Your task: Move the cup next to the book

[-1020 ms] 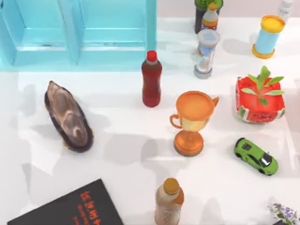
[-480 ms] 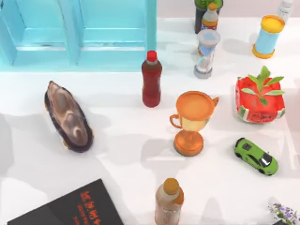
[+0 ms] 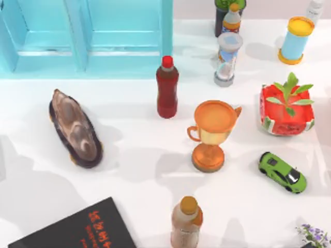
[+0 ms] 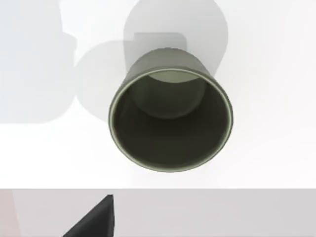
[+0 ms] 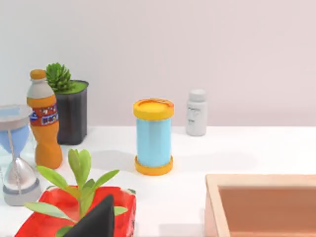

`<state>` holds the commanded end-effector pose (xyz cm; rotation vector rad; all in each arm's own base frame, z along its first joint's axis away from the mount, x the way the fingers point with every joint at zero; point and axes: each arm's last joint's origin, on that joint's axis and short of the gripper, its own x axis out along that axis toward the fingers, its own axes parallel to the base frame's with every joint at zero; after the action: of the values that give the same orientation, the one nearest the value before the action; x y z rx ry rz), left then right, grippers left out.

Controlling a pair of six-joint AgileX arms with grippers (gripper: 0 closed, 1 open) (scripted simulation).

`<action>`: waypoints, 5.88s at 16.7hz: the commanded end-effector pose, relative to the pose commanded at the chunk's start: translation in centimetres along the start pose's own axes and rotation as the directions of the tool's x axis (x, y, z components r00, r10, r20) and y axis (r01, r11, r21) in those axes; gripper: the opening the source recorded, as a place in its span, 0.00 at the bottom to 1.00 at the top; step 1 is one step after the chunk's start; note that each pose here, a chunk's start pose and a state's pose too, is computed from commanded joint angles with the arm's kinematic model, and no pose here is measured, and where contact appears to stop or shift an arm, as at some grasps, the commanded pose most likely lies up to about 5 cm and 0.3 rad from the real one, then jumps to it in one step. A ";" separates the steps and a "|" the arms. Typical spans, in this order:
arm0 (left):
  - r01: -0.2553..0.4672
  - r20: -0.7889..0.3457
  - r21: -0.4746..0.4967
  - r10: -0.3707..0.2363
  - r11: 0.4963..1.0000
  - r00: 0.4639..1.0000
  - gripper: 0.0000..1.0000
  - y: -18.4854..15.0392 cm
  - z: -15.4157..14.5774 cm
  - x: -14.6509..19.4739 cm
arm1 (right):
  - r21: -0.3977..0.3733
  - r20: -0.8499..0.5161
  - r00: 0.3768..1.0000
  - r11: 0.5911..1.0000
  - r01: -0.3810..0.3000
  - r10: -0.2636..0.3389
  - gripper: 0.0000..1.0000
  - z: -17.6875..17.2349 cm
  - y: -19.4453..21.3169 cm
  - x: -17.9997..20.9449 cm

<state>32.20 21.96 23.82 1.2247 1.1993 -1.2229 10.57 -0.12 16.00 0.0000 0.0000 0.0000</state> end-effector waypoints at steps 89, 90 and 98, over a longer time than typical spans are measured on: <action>0.047 0.047 -0.999 0.023 0.001 0.999 0.00 -10.3 33.4 0.8 | 0.000 0.000 1.000 1.000 0.000 0.000 1.00 0.0 0.0 0.0; 0.047 0.047 -0.999 0.023 0.001 0.999 0.00 -10.3 33.4 0.8 | 0.000 0.000 1.000 1.000 0.000 0.000 1.00 0.0 0.0 0.0; 0.051 0.051 -0.999 0.021 0.002 0.998 0.00 -10.1 33.1 5.2 | 0.000 0.000 1.000 1.000 0.000 0.000 1.00 0.0 0.0 0.0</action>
<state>21.49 -10.89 18.62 -0.0230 1.5490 -0.0562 10.57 -0.12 16.00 0.0000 0.0000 0.0000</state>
